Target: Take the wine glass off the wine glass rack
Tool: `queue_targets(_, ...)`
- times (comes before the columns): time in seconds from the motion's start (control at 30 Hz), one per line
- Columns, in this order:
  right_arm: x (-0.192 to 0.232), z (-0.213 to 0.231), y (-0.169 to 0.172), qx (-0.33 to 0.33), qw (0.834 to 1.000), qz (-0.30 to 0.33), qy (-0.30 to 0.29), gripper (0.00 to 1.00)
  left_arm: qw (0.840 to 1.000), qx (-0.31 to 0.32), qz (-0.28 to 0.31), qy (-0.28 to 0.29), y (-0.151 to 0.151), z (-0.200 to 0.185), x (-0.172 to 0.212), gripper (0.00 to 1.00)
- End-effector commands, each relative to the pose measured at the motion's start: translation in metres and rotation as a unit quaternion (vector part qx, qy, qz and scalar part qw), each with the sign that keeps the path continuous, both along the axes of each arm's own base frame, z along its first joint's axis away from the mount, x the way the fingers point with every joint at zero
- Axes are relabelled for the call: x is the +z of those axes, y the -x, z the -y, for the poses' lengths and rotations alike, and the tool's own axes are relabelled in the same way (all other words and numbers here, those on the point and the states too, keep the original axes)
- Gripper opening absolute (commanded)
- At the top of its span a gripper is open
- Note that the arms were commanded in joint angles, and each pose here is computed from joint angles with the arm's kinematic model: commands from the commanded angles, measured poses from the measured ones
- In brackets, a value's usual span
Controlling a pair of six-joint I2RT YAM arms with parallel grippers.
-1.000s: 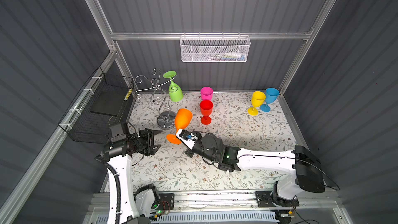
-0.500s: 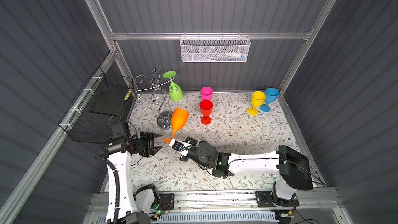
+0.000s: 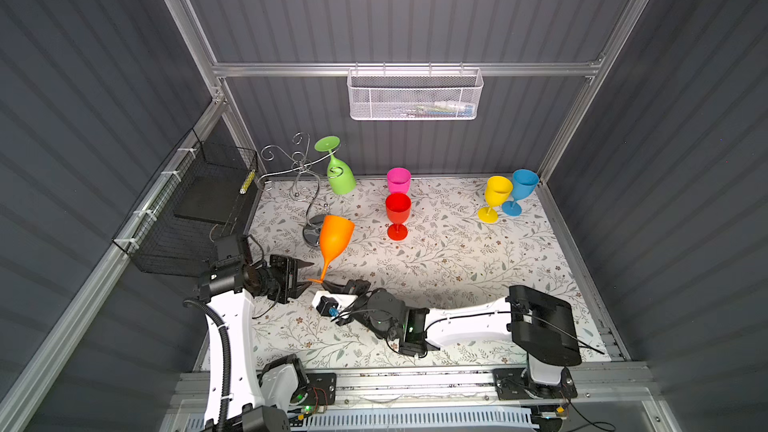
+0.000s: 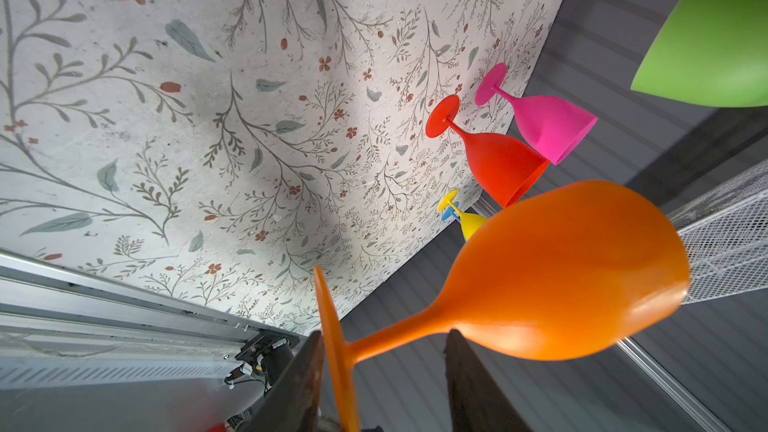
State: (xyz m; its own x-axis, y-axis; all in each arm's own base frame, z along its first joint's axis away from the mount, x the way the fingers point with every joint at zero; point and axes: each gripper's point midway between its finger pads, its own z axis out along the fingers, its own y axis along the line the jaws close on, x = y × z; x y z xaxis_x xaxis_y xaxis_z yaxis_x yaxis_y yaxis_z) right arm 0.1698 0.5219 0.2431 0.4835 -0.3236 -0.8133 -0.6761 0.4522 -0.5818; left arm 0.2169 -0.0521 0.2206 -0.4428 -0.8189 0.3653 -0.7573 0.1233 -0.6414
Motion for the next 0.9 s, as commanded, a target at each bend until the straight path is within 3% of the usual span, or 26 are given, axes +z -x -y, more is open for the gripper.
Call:
queue_targets(0.0, 0.027, -0.002, -0.001, -0.012, 0.999, 0.027, -0.033, 0.0, 1.0, -0.004, -0.009, -0.009, 0.005, -0.001, -0.005, 0.43)
queue_targets(0.5, 0.025, -0.015, 0.007, -0.004, 0.998, 0.061, -0.015, 0.0, 1.0, -0.01, -0.011, -0.019, 0.009, -0.002, -0.011, 0.35)
queue_targets(0.87, 0.023, -0.023, 0.009, -0.004, 0.997, 0.072, -0.006, 0.0, 1.0, -0.011, -0.014, -0.025, 0.012, -0.002, -0.015, 0.11)
